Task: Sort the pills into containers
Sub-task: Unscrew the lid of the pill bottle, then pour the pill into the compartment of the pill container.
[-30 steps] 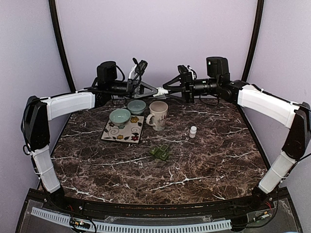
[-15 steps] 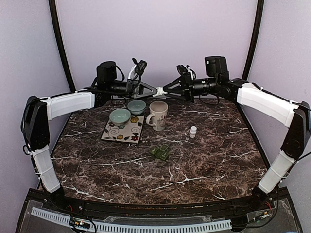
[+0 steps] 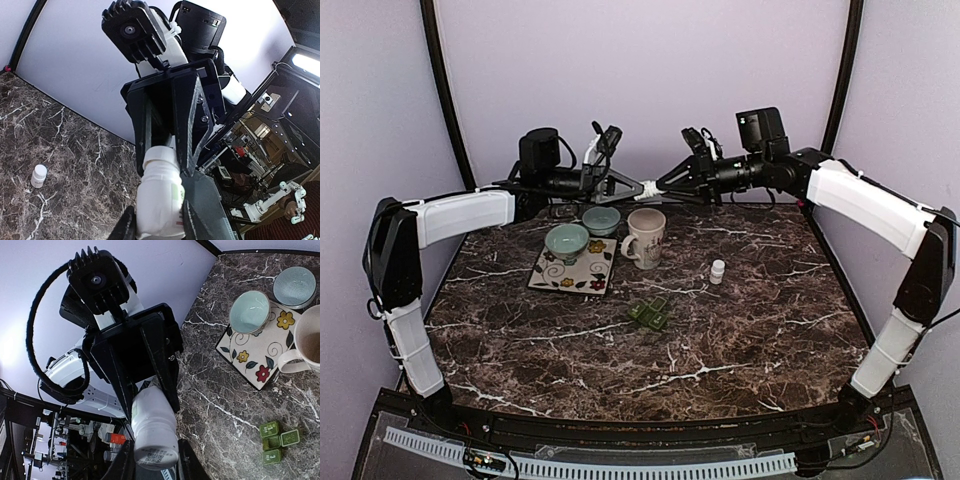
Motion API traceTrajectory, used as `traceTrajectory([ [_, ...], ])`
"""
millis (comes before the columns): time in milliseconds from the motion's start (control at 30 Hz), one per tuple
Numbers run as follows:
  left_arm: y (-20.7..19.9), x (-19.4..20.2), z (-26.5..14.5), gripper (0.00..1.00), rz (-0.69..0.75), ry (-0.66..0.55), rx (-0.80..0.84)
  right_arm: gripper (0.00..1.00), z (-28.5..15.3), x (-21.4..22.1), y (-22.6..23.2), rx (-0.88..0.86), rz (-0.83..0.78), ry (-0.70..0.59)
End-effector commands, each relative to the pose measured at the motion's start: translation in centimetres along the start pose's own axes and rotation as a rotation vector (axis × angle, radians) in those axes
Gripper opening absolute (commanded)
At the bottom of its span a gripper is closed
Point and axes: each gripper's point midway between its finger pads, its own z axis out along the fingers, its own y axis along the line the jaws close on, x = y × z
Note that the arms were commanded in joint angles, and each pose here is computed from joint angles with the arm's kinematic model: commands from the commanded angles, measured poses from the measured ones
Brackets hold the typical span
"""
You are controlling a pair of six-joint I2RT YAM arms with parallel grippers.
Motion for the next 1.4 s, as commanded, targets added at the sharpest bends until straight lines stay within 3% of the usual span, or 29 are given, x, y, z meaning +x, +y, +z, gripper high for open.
traceTrajectory([
  [0,-0.2,0.0,-0.6,0.0,0.011,-0.011,-0.022,0.06,-0.2,-0.6,1.3,0.009,-0.101,-0.017],
  [633,-0.1,1.4,-1.4,0.0,0.003,-0.049,-0.063,0.07,-1.1,-0.4,0.8,0.066,-0.129,-0.041],
  [1367,-1.3,8.6,-2.3,0.0,-0.039,-0.16,-0.181,0.07,-3.8,0.1,-3.1,0.243,-0.177,-0.228],
])
